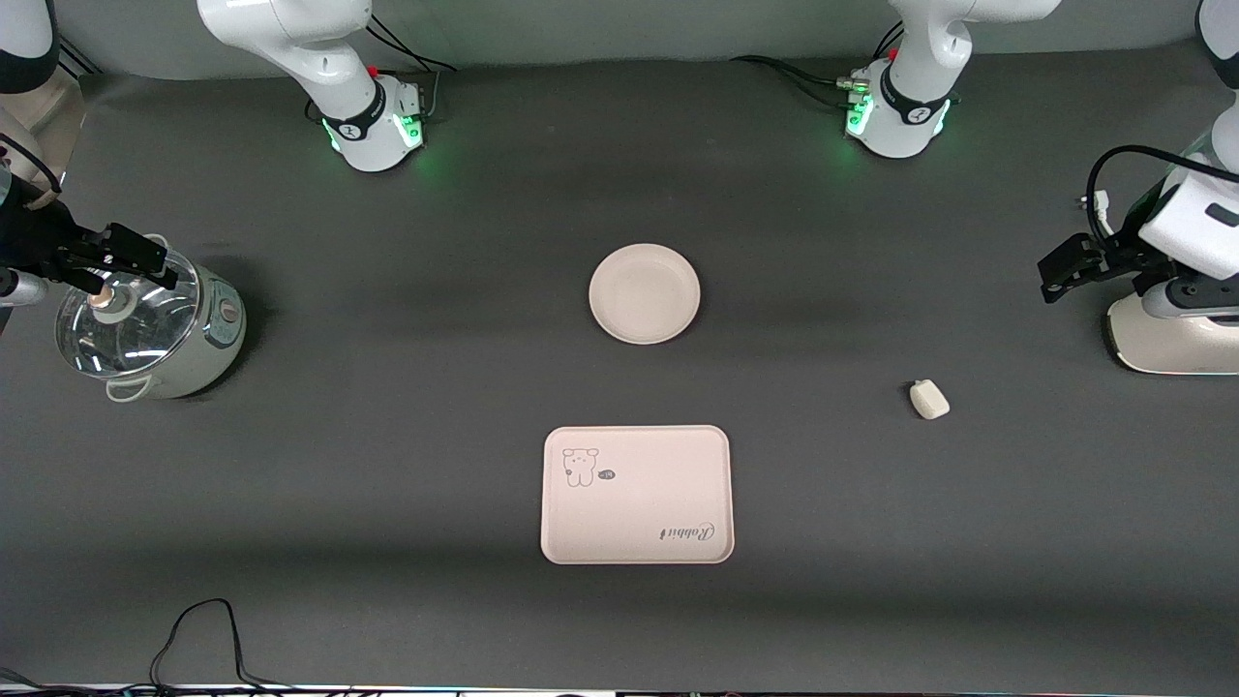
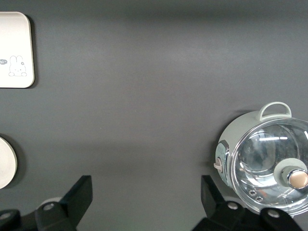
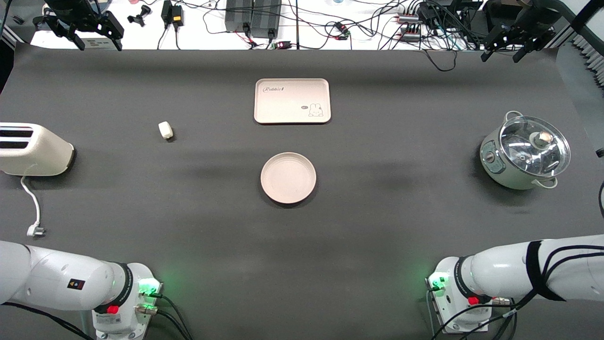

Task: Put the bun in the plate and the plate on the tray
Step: 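Reach the left gripper down toward the small white bun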

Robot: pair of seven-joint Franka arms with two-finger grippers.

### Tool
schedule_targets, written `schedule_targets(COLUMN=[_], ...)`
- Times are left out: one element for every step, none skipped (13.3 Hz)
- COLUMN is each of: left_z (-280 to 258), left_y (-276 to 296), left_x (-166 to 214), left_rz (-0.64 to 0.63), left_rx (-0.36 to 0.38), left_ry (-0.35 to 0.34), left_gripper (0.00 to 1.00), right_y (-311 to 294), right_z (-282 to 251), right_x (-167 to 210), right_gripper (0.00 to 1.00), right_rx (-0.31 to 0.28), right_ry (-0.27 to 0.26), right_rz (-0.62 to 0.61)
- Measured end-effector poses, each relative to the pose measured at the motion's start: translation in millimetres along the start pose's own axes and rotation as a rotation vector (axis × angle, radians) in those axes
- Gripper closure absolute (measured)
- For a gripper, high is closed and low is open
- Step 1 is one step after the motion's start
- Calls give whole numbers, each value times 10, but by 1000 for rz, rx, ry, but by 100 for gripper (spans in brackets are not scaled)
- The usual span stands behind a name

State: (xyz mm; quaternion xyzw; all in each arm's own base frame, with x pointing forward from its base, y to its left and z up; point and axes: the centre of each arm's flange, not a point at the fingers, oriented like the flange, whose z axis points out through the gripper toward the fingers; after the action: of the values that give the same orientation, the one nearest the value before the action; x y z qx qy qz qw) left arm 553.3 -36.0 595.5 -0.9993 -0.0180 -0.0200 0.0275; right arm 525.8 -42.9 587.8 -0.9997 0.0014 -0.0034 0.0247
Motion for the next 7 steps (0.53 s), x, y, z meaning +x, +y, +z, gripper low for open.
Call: schedule_targets(left_z=[27, 50, 72, 107, 168, 258, 386], left_y=[7, 14, 17, 23, 39, 70, 108], left_x=[11, 18, 23, 34, 51, 70, 97], left_rz=[1, 2, 3, 4, 7, 12, 17], left_rx=[1, 2, 2, 4, 6, 9, 14], left_ry=[-5, -9, -13, -20, -32, -52, -75], left_gripper=[0, 0, 0, 0, 0, 0, 0], right_y=[0, -1, -2, -4, 0, 17, 37], right_z=[-2, -17, -60, -132, -202, -254, -291], right_x=[-1, -9, -31, -59, -86, -114, -140], right_gripper=[0, 0, 0, 0, 0, 0, 0], right_rx=[0, 0, 2, 3, 4, 5, 7], right_ry=[0, -1, -6, -4, 3, 9, 13], right_rz=[0, 0, -1, -1, -1, 2, 5])
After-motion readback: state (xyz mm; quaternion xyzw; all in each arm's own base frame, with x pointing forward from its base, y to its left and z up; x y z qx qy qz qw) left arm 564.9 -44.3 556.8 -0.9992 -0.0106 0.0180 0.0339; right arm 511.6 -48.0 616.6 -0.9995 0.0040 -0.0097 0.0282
